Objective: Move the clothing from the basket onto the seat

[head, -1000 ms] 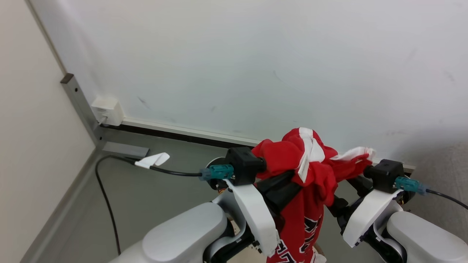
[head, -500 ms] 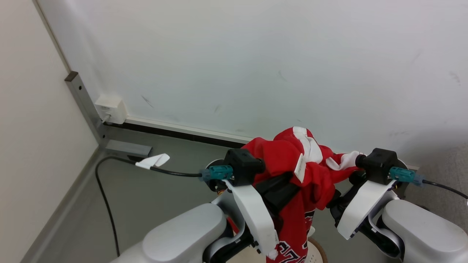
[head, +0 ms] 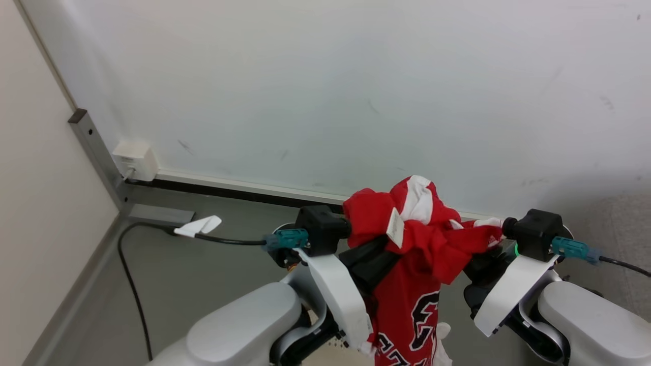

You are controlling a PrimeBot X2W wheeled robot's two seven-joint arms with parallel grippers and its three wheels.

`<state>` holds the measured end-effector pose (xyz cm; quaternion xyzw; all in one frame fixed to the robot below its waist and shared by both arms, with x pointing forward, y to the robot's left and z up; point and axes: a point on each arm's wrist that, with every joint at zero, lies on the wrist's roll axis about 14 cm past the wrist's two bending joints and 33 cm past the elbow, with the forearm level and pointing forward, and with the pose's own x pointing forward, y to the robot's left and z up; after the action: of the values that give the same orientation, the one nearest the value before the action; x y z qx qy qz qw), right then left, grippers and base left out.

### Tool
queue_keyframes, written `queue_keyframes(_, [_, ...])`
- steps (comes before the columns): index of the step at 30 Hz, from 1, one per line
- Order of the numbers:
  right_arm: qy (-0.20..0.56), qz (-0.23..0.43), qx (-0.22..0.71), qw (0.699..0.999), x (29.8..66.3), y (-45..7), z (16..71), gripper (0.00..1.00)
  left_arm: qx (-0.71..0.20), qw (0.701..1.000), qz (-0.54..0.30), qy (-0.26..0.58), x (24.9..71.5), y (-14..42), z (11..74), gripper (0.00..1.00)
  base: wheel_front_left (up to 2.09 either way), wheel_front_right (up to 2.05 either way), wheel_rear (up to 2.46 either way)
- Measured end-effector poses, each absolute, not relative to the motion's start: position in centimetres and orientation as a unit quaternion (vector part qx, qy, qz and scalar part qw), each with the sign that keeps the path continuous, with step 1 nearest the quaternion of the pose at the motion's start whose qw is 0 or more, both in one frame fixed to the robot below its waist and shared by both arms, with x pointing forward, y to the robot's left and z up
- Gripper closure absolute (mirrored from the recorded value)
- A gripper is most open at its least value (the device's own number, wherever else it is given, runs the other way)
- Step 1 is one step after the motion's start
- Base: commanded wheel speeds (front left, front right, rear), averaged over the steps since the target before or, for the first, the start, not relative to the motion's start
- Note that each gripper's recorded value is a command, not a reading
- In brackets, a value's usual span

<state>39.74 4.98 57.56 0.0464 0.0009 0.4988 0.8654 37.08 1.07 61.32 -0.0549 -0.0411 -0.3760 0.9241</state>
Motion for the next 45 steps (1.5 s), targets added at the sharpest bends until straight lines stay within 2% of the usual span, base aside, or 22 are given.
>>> queue_keyframes(5, [-0.021,0.476,0.058,0.877,40.2,3.5,58.8,1.0,-0.057,0.931,-0.36,-0.032,37.8,1.8,60.5,1.0,0.0,0.0,0.0])
queue_keyframes(6, [-0.026,0.471,0.06,0.88,40.3,3.2,59.0,1.0,-0.06,0.931,-0.358,-0.029,37.9,1.8,60.4,0.91,0.0,0.0,0.0])
queue_keyframes(7, [-0.029,0.467,0.06,0.882,40.3,2.9,59.1,1.0,-0.065,0.932,-0.357,-0.025,37.9,1.8,60.2,0.43,0.0,0.0,0.0])
queue_keyframes(8, [-0.033,0.463,0.063,0.884,40.4,2.6,59.3,1.0,-0.068,0.931,-0.358,-0.022,37.9,1.7,60.0,0.0,0.0,0.0,0.0])
queue_keyframes(31, [-0.154,0.345,0.099,0.921,42.0,-6.6,66.4,1.0,-0.073,0.921,-0.382,-0.005,37.4,-0.3,58.2,0.0,0.0,0.0,0.0])
queue_keyframes(38, [-0.188,0.3,0.072,0.933,41.3,-11.2,68.5,1.0,-0.073,0.907,-0.414,-0.01,37.2,-2.9,58.1,0.0,0.0,0.0,0.0])
queue_keyframes(45, [-0.232,0.227,0.037,0.945,40.0,-17.8,71.6,1.0,-0.075,0.885,-0.459,-0.009,36.8,-6.2,57.9,0.0,0.0,0.0,0.0])
